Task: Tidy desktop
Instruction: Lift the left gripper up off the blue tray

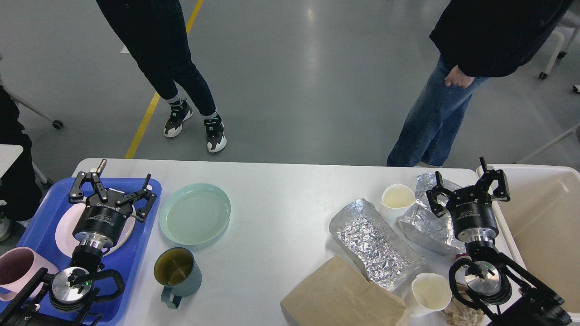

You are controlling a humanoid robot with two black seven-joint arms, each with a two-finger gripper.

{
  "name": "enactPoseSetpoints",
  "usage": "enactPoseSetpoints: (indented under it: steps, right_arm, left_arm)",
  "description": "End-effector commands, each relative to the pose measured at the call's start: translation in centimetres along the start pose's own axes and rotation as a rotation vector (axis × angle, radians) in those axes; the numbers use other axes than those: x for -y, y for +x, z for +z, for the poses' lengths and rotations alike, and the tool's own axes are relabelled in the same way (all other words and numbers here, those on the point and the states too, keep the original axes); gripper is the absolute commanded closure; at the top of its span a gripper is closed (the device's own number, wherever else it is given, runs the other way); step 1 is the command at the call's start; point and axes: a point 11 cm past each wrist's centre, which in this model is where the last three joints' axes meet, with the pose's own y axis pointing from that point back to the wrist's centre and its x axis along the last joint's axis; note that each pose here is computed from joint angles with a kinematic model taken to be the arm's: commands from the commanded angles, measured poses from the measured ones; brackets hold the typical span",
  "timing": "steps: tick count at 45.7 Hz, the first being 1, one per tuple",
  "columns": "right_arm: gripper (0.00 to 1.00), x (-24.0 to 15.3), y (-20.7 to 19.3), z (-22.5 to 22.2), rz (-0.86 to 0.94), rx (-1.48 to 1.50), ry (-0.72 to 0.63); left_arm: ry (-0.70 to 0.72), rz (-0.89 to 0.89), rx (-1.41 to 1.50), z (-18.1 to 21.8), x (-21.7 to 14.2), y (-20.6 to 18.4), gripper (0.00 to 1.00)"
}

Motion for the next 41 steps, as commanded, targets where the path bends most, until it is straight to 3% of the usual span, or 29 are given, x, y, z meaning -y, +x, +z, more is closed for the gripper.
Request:
enactPoseSetpoints:
  steps: [1,20,27,41]
  right_arm:
    - [0.0,0.0,0.0,0.0,0.0,0.001,0.0]
    - [0.0,0.0,0.0,0.0,0.0,0.001,0.0]
    - [0.0,0.0,0.0,0.0,0.0,0.001,0.0]
    - [0.0,0.0,0.0,0.0,0.0,0.001,0.0]
  left_arm:
    - [0.0,-0.003,-0.001,-0.1,-0.2,0.0,0.04]
    - [0.02,-0.003,0.069,2.0,-1.1,0.4,0.04]
    - [0.126,0.01,0.185,2.4,-1.7,1.0,0.04]
    - [0.163,0.005,0.397,8.9,-1.2,-0.3,0.04]
